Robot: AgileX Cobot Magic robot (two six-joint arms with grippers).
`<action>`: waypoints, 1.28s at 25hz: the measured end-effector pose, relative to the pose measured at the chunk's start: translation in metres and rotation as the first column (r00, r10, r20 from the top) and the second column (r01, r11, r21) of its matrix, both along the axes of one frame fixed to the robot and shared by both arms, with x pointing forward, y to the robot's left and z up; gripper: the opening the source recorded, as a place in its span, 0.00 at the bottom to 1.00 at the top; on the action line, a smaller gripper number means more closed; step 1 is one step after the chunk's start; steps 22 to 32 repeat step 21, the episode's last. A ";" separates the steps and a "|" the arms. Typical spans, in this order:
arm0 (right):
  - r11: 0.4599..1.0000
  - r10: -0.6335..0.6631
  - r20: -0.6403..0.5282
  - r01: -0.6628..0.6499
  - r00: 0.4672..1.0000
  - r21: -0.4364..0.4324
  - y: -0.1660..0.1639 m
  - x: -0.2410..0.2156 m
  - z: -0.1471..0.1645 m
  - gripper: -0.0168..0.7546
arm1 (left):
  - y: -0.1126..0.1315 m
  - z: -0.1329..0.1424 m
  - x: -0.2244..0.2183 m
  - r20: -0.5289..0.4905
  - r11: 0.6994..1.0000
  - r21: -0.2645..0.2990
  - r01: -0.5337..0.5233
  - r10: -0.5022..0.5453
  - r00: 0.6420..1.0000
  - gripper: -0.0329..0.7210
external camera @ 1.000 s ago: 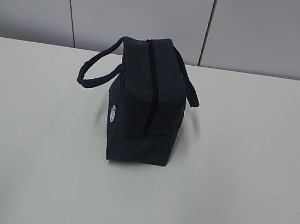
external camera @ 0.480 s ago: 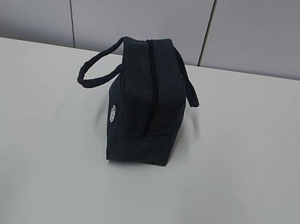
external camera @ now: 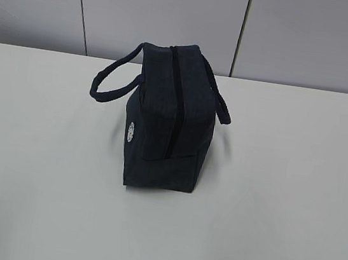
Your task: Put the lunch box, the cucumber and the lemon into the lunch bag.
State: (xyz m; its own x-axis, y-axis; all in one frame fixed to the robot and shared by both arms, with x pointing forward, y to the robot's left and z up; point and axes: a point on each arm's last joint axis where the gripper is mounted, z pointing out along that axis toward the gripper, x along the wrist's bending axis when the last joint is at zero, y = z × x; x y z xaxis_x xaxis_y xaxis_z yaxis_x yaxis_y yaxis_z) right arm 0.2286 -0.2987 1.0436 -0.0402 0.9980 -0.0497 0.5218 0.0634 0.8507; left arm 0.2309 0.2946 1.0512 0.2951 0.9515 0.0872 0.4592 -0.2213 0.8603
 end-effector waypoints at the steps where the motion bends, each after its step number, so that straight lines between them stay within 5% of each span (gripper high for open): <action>1: 1.000 -0.023 0.000 0.023 1.000 0.000 0.000 0.000 0.000 0.50 | 0.000 0.000 0.000 0.000 1.000 0.000 -0.013 0.013 1.000 0.36; 9: 0.994 -0.111 0.000 0.111 0.994 0.000 0.001 0.000 0.000 0.50 | -0.001 0.000 0.000 0.000 0.998 0.000 -0.066 0.066 0.998 0.36; 32: 0.994 -0.111 0.000 0.111 0.994 0.000 0.001 0.000 0.000 0.50 | -0.001 0.000 0.000 0.000 0.998 0.000 -0.066 0.066 0.998 0.36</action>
